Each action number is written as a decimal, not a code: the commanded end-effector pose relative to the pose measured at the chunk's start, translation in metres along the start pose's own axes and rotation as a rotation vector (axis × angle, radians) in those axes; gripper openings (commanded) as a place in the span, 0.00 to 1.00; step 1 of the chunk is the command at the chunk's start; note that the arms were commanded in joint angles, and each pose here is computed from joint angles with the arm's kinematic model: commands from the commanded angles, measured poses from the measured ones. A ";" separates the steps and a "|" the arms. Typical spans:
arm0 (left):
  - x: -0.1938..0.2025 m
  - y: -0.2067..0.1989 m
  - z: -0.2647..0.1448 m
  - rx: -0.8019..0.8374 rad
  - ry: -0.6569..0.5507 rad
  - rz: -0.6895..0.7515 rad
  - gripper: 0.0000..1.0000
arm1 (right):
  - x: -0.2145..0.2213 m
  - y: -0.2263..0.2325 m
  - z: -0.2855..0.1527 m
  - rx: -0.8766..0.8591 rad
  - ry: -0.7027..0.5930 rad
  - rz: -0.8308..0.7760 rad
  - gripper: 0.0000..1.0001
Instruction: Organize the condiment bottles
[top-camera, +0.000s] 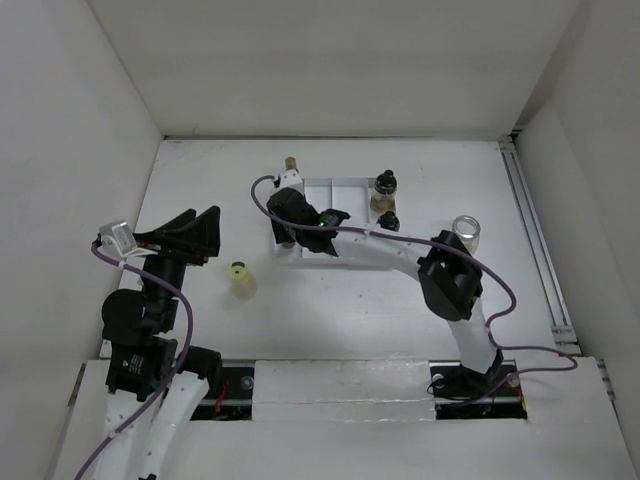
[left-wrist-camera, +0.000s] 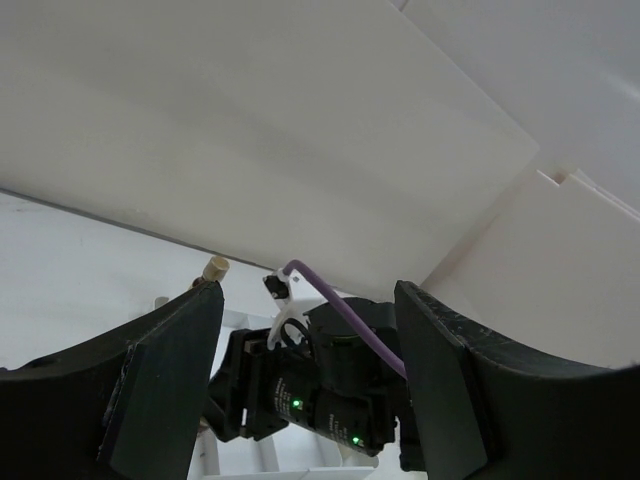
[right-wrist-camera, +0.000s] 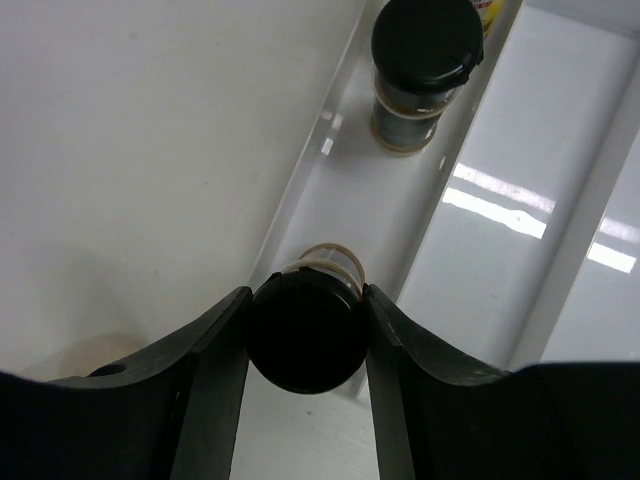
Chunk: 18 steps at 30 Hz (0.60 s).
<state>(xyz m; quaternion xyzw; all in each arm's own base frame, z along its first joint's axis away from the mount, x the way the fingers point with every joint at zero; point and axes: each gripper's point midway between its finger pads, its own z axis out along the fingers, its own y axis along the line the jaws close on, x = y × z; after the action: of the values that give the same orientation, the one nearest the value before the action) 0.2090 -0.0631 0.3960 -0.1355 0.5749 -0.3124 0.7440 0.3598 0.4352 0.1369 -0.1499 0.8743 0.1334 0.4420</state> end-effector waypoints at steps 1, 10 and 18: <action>-0.005 -0.004 0.001 0.021 -0.022 0.007 0.65 | -0.040 0.007 0.000 0.027 -0.123 0.002 0.47; -0.002 -0.003 0.003 0.016 -0.015 0.008 0.65 | -0.024 0.009 0.016 0.037 -0.078 -0.021 0.64; -0.002 -0.003 0.003 0.016 -0.015 0.008 0.65 | -0.062 0.008 -0.022 0.008 -0.142 0.013 0.86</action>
<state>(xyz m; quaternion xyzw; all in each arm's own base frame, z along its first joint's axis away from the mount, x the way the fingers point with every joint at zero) 0.2094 -0.0632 0.3957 -0.1356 0.5753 -0.3122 0.7437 0.3759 0.4420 0.1262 -0.1556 0.8706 0.1048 0.4548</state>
